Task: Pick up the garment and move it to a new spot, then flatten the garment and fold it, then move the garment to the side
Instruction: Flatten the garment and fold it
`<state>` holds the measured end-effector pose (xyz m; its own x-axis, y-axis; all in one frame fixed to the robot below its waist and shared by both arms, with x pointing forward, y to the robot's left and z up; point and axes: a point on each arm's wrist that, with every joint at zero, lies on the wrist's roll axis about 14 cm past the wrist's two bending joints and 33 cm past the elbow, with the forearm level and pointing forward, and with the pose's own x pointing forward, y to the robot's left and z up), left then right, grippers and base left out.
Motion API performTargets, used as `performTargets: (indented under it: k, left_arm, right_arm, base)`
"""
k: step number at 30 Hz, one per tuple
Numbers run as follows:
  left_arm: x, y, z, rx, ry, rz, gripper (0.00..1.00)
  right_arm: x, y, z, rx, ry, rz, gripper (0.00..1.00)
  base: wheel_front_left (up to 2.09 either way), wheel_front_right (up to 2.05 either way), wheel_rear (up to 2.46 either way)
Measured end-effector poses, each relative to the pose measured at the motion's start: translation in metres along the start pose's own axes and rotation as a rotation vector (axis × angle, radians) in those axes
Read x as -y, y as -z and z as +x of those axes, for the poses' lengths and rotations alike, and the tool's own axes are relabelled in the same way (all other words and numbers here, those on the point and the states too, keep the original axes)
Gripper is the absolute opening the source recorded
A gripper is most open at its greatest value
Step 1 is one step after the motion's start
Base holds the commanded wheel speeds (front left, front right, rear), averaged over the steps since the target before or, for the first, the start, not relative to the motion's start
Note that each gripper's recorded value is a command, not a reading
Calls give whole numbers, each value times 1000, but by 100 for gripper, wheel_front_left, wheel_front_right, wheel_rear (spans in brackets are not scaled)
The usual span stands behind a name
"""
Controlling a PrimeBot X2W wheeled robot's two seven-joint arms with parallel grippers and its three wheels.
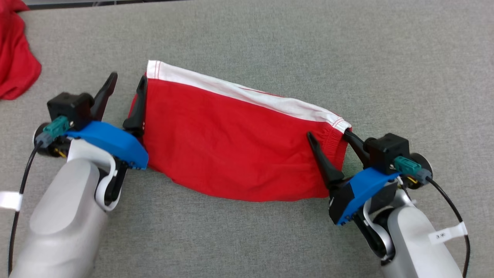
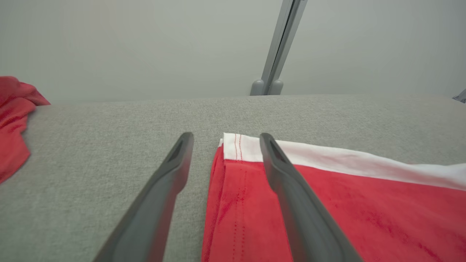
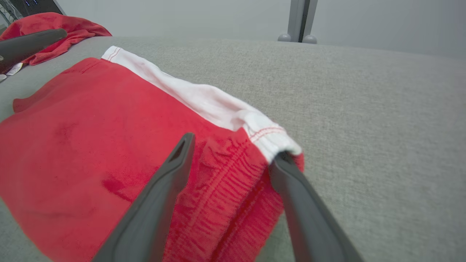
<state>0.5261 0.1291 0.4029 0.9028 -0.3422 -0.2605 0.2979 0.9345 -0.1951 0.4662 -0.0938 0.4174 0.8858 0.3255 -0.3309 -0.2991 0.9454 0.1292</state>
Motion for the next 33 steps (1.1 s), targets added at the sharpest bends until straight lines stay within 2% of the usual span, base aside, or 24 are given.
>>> performTargets:
  k: [6, 16, 28, 33]
  left_arm:
    - [-5, 0, -24, -9, -28, -13, 100]
    - [-5, 27, -49, -145, -64, -72, 100]
    - [7, 58, -46, -343, -2, -157, 100]
    - [16, 66, -48, -407, 42, -137, 100]
  right_arm:
    - [8, -6, -23, -1, 47, -12, 100]
    - [29, -32, -59, 78, 137, -25, 100]
    - [38, -39, -68, 107, 168, -12, 100]
    - [38, -38, -67, 108, 167, -8, 100]
  base:
    - [0, 0, 0]
    - [0, 0, 0]
    - [0, 0, 0]
    - [0, 0, 0]
